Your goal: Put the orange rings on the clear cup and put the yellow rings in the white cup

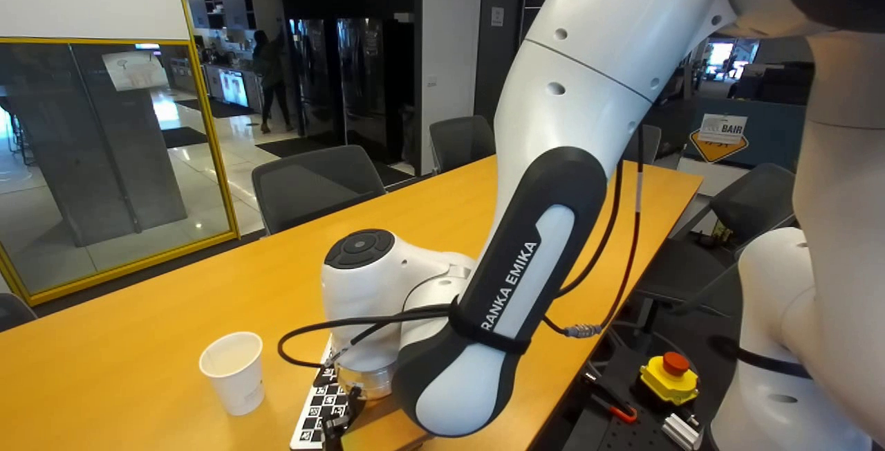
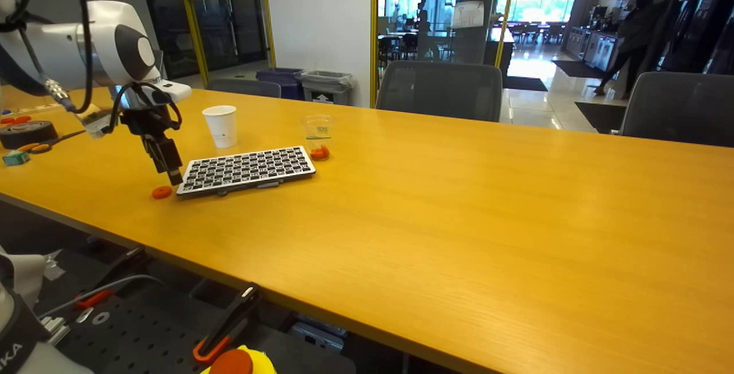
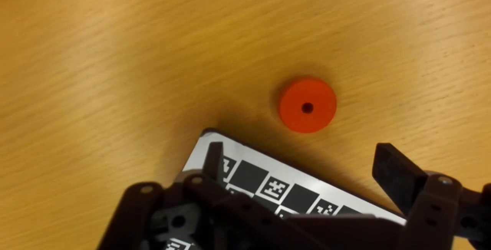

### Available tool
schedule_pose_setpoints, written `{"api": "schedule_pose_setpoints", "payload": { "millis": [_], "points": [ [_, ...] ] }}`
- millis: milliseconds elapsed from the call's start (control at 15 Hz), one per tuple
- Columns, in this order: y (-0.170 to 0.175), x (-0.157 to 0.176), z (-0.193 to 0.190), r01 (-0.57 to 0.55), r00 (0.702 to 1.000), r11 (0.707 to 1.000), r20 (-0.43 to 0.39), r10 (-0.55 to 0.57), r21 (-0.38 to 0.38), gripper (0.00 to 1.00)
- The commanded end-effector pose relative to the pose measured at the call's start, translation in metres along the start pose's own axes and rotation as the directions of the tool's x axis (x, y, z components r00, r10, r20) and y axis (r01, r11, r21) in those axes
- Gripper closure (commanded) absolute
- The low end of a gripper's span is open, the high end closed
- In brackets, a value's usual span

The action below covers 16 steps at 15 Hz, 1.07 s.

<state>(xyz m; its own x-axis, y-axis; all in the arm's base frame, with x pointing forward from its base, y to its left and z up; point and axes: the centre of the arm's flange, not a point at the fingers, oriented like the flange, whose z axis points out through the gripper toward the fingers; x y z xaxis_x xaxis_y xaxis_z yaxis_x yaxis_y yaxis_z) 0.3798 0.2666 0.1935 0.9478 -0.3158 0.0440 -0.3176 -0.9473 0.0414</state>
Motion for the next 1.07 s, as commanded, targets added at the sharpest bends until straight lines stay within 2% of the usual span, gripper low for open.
{"api": "schedule_pose_setpoints", "payload": {
  "millis": [0, 733, 1000],
  "points": [
    [0.0, -0.006, 0.0, -0.026, 1.0, 1.0, 0.018, 0.025, 0.014, 0.0],
    [0.002, -0.004, 0.019, -0.109, 0.993, 0.99, 0.066, 0.103, 0.093, 0.0],
    [0.004, -0.002, 0.028, -0.128, 0.99, 0.988, 0.072, 0.122, 0.089, 0.0]
  ]
}}
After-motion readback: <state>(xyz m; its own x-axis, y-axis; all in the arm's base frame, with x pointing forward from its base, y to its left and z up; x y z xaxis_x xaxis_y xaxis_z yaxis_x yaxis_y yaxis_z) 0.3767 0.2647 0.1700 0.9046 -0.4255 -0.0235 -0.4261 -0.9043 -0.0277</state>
